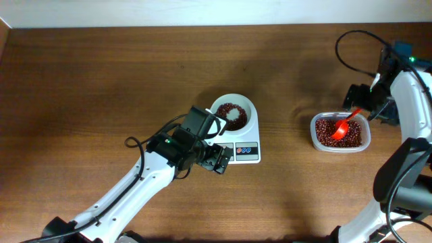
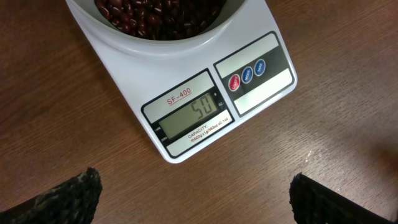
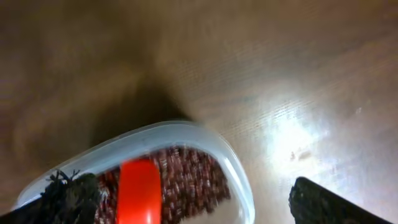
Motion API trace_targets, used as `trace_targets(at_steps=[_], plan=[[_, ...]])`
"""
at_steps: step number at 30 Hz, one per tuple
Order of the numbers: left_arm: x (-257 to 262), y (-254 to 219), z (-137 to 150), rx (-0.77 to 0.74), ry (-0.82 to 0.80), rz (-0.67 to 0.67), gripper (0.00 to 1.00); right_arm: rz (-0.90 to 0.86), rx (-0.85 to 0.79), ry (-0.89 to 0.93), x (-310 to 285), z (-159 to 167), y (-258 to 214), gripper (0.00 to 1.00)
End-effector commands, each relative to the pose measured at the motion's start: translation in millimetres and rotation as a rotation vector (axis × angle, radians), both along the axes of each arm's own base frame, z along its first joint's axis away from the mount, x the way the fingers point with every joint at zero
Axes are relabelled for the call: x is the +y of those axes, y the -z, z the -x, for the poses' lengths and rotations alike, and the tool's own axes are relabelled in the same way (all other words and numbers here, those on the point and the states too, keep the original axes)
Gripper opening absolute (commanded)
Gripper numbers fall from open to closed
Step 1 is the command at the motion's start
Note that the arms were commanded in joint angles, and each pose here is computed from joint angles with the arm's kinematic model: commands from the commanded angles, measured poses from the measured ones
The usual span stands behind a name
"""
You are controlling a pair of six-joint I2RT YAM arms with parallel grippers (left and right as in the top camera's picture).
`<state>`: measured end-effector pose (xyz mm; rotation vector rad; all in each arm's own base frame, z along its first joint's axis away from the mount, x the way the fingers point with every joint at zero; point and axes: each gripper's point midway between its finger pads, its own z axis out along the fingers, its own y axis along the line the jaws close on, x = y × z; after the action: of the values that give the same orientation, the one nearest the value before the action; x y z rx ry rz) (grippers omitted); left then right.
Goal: Scoop item into bowl and weigh 50g on scale
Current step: 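Carry the scoop to the bean tub and lower it in, then release the scoop in the tub and lift the right gripper away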
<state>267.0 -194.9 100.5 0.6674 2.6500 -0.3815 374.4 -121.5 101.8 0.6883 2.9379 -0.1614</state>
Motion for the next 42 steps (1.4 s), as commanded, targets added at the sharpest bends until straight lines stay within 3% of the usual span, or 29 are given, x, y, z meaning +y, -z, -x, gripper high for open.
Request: trace_targets(at_steps=[1, 4, 7, 10, 12, 19, 21, 23, 25, 28, 34, 42], plan=[[1, 2, 0, -0.002, 0.012, -0.011, 0.99, 0.028, -0.053, 0.012, -5, -10, -4, 0.99], [1, 2, 0, -0.002, 0.012, -0.011, 0.99, 0.052, -0.134, 0.004, -10, -29, -9, 0.99], [1, 2, 0, -0.002, 0.012, -0.011, 0.99, 0.083, -0.367, -0.196, -10, -87, -31, 0.99], [1, 2, 0, -0.002, 0.012, -0.011, 0.99, -0.148, -0.639, -0.399, 43, -132, -62, 0.99], [1, 2, 0, -0.002, 0.012, -0.011, 0.99, -0.241, -0.68, -0.466, 72, -136, -69, 0.99], [1, 2, 0, -0.002, 0.012, -0.011, 0.99, -0.24, -0.534, -0.507, 112, -118, -47, 0.99], [1, 2, 0, -0.002, 0.012, -0.011, 0.99, -0.19, -0.368, -0.454, 99, -89, -24, 0.99], [1, 2, 0, -0.002, 0.012, -0.011, 0.99, 0.003, -0.101, -0.368, 54, -40, -4, 0.99], [1, 2, 0, -0.002, 0.012, -0.011, 0.99, 0.131, -0.022, -0.292, 24, -25, -5, 0.99], [1, 2, 0, -0.002, 0.012, -0.011, 0.99, 0.128, -0.064, -0.218, 16, -31, -7, 0.99], [1, 2, 0, -0.002, 0.012, -0.011, 0.99, -0.032, -0.354, -0.281, 49, -92, -24, 0.99], [1, 2, 0, -0.002, 0.012, -0.011, 0.99, -0.064, -0.38, -0.293, 55, -96, -26, 0.99]])
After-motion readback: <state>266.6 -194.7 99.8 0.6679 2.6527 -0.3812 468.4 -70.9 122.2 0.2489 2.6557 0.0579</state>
